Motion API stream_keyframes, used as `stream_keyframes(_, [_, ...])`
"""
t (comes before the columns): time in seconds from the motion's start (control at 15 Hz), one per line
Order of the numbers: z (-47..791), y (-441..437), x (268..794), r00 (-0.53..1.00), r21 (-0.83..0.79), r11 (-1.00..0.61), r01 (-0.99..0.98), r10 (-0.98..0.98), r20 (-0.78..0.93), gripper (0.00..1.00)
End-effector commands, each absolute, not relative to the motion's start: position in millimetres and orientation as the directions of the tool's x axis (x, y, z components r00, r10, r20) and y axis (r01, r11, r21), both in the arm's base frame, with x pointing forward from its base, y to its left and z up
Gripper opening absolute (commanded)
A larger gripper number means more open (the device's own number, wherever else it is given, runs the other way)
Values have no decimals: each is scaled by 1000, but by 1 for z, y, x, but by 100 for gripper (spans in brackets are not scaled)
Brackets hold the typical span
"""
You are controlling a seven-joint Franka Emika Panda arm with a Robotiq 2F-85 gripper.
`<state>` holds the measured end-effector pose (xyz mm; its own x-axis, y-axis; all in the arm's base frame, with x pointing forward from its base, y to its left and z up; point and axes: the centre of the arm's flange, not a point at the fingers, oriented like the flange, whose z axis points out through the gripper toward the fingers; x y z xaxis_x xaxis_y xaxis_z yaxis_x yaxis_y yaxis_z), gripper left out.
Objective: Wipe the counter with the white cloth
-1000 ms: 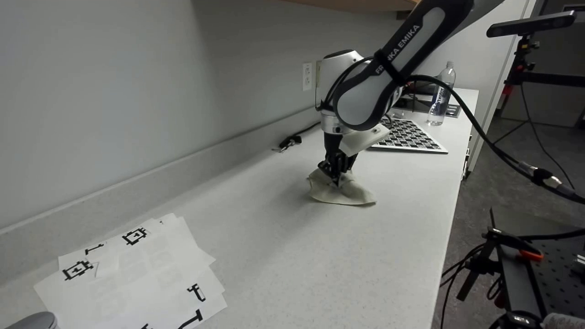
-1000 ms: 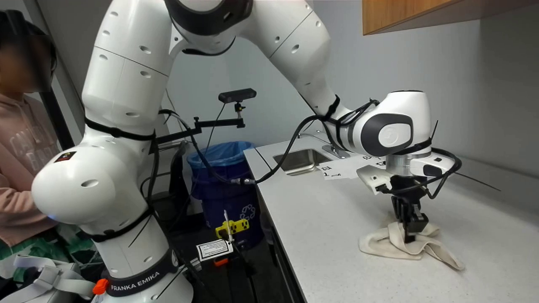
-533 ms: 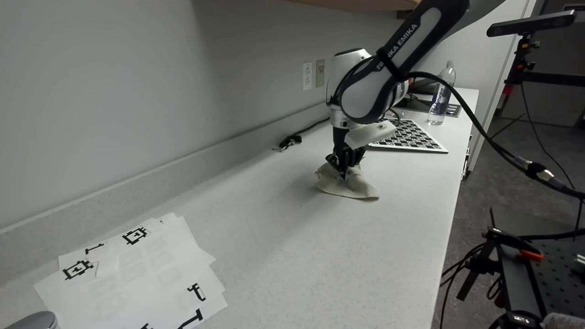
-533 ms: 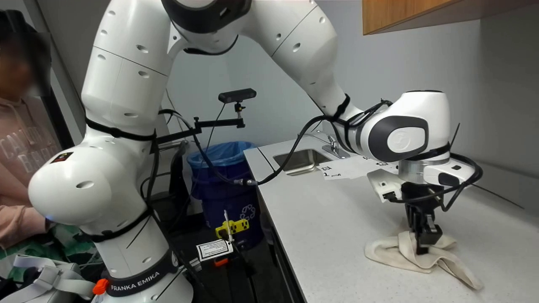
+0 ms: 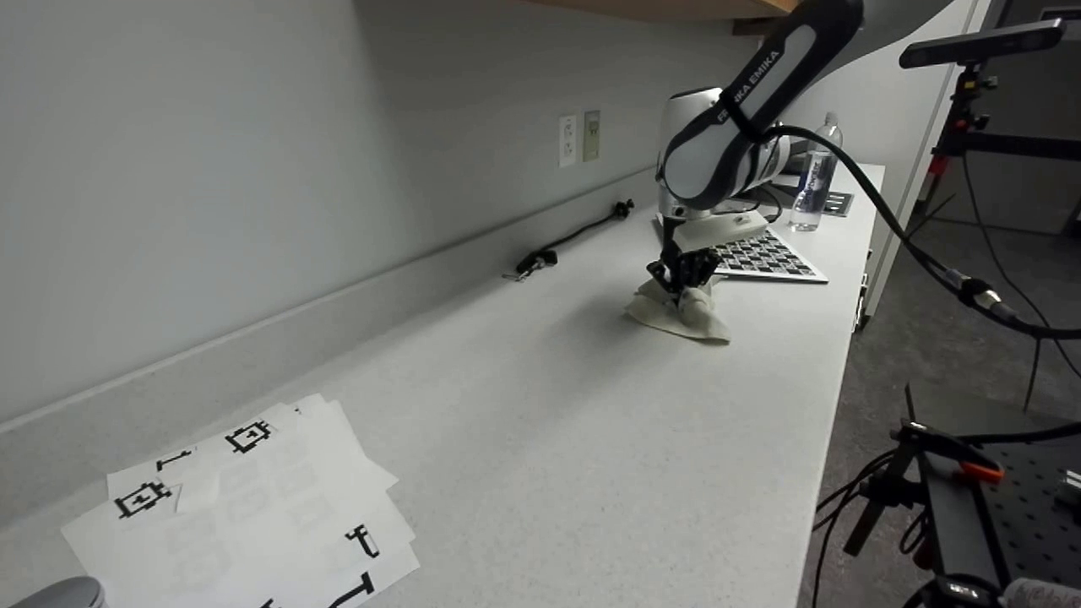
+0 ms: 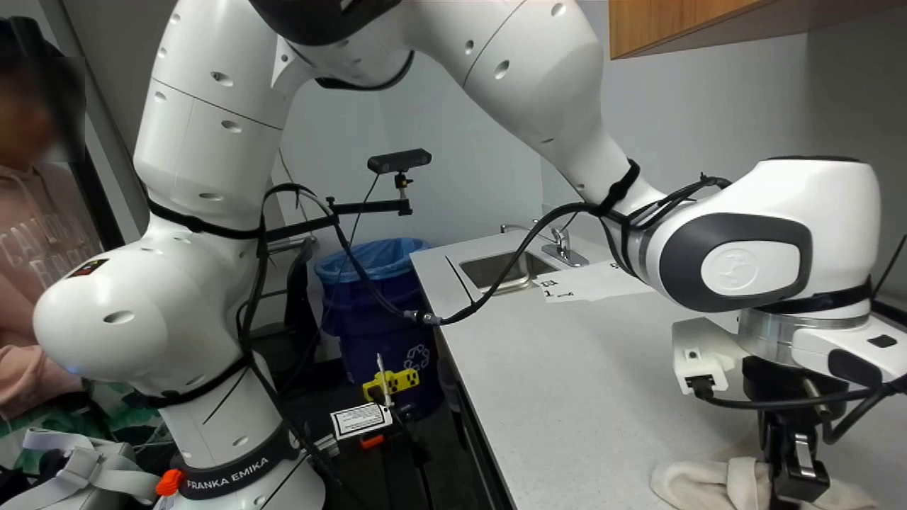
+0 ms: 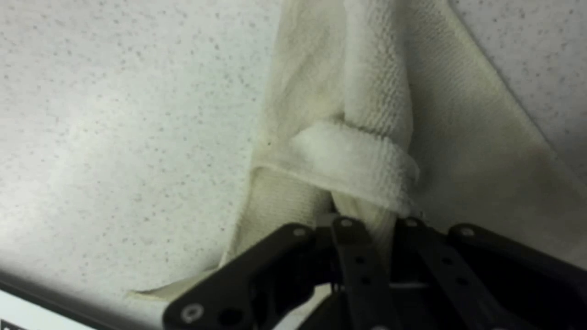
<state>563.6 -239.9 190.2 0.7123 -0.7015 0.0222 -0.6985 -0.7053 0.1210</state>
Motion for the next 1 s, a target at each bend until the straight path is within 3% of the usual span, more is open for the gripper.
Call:
stream_keyframes(0.0, [179,-239,572,689,118,-683,-721,-725,8,3])
stream_keyframes(0.53, [178,-125,604,830,86,-828,-554,-557,-18,3])
stream_keyframes(0.93, [176,-45,600,925,80,-924,-373,-377,-42,3])
